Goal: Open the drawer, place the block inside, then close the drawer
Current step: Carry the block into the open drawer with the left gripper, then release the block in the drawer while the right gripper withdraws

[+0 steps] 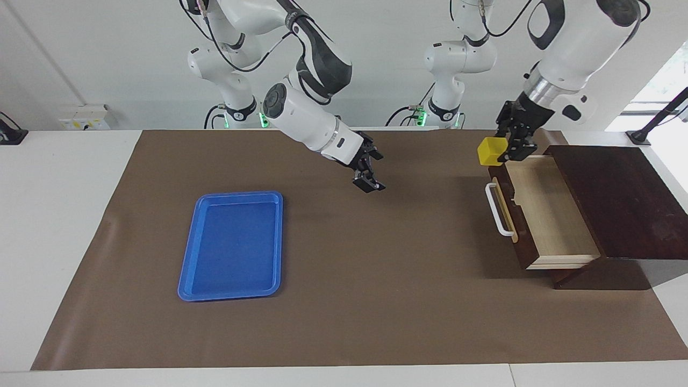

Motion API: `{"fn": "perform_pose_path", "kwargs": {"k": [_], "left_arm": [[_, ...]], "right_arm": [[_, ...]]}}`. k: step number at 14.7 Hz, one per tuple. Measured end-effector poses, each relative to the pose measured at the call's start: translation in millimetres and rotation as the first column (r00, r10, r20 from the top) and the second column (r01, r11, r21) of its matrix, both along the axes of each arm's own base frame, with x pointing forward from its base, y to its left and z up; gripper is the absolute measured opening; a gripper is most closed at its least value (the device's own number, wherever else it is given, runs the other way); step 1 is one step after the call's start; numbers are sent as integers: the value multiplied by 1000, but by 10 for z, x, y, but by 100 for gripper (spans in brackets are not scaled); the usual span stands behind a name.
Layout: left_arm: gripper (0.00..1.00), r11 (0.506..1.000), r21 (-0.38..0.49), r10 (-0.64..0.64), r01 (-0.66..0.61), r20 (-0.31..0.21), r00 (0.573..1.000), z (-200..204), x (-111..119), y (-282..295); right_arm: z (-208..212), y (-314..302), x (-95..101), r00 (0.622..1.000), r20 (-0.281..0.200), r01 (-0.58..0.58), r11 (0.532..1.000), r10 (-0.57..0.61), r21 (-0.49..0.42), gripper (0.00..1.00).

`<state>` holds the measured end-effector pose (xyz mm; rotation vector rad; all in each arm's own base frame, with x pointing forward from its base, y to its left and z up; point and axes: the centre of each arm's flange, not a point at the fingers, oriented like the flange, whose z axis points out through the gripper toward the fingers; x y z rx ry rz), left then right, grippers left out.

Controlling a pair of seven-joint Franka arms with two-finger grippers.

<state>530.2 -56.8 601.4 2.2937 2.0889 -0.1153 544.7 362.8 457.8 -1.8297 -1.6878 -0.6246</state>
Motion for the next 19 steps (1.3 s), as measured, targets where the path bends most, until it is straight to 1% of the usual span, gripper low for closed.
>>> {"fn": "perform_pose_path", "kwargs": {"k": [1, 2, 4, 6, 8, 11, 12, 15, 17, 19], "left_arm": [[56, 999, 32, -17, 17, 1, 1000, -33, 13, 133], [56, 998, 46, -32, 32, 4, 999, -84, 29, 299], [56, 998, 54, -29, 28, 12, 1000, -248, 41, 700], [56, 998, 56, -3, 2, 20, 1000, -491, 0, 1008], [56, 998, 59, 20, -21, 27, 999, -710, -55, 1148], [56, 997, 62, 39, -42, 36, 999, -921, -105, 1246], [56, 997, 62, 38, -39, 31, 999, -1028, -124, 1232], [56, 998, 62, 25, -25, 11, 1000, -1352, -189, 1148], [56, 998, 62, 23, -23, 5, 1000, -1445, -213, 1134], [56, 998, 64, 20, -21, 13, 1000, -1446, -205, 1119]], "right_arm": [[-12, -69, 32, 1000, -2, -8, 1000, 8, -1, 100], [-26, -181, 85, 1000, -5, -17, 1000, 17, -1, 100], [-59, -483, 214, 999, -21, -28, 1000, 28, 0, 100], [-84, -852, 351, 999, -36, -28, 1000, 29, 5, 100], [-100, -1228, 462, 998, -56, -22, 1000, 22, 12, 100], [-96, -1829, 582, 995, -95, 10, 1000, -8, 18, 100], [-91, -2083, 619, 994, -105, 28, 1000, -27, 4, 100], [-42, -2846, 696, 991, -89, 90, 990, -100, -110, 100], [54, -3117, 701, 982, -91, 146, 974, -163, -171, 100], [229, -3281, 712, 971, -81, 201, 951, -225, -236, 100]]}}
